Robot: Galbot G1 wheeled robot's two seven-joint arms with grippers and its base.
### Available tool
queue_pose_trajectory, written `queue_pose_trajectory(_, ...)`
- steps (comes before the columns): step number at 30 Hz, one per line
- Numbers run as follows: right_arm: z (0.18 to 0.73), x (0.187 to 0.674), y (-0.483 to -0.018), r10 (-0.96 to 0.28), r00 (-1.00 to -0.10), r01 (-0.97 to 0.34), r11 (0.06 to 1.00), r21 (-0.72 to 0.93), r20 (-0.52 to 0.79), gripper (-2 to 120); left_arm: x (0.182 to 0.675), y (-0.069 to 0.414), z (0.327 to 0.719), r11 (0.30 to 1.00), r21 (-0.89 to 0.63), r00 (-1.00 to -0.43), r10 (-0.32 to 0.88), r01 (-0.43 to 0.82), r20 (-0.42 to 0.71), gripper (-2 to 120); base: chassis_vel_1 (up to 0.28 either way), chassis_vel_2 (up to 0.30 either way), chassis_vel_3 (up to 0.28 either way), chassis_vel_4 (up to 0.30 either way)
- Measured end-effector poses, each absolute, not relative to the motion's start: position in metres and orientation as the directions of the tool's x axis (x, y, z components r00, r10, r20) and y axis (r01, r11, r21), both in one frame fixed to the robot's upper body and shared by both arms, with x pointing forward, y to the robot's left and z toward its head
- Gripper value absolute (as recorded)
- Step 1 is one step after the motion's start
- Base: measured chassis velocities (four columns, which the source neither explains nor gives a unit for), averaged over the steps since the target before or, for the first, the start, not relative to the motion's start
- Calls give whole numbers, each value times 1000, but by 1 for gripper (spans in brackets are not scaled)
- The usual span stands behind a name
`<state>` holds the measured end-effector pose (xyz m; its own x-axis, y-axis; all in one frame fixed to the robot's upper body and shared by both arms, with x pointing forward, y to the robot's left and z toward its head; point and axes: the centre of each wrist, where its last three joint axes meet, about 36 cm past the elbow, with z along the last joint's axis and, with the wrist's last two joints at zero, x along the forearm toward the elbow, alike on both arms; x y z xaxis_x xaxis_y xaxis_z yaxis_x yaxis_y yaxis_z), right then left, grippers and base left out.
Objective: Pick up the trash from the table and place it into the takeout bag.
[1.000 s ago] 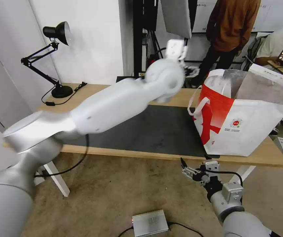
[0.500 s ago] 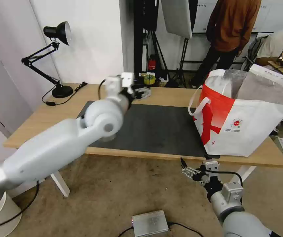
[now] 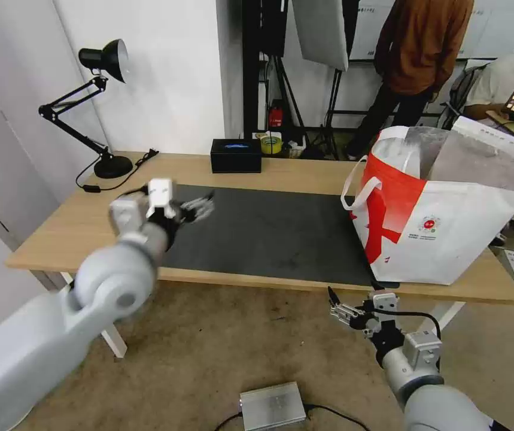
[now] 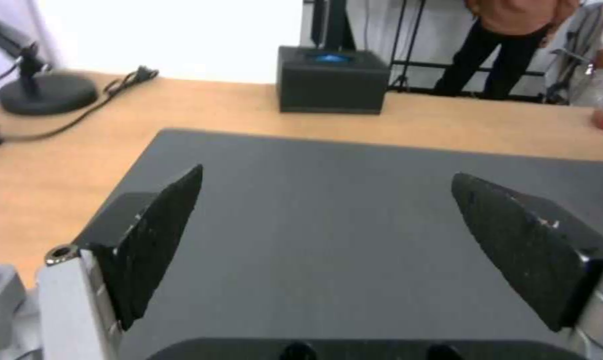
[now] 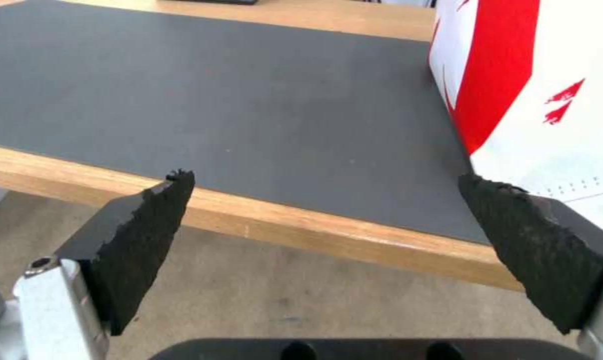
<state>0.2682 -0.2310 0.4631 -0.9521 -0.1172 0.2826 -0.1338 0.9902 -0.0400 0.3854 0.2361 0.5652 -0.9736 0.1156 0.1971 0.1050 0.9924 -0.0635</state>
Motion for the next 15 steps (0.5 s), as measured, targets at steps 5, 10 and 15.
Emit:
queue_pose_trajectory(5, 463, 268, -231, -117, -952, -134, 990, -40, 283, 100, 357, 238, 546, 995, -75, -976, 79, 65, 204, 100, 0, 0, 0, 0)
queue_pose_trajectory(10, 463, 268, -231, -117, -952, -134, 990, -40, 283, 100, 336, 244, 521, 997, -67, -973, 41, 27, 225, 100, 0, 0, 0, 0)
queue_pose_trajectory(15, 463, 268, -231, -117, -952, -134, 990, -40, 283, 100, 317, 250, 495, 999, -49, -968, 3, -10, 250, 100, 0, 0, 0, 0)
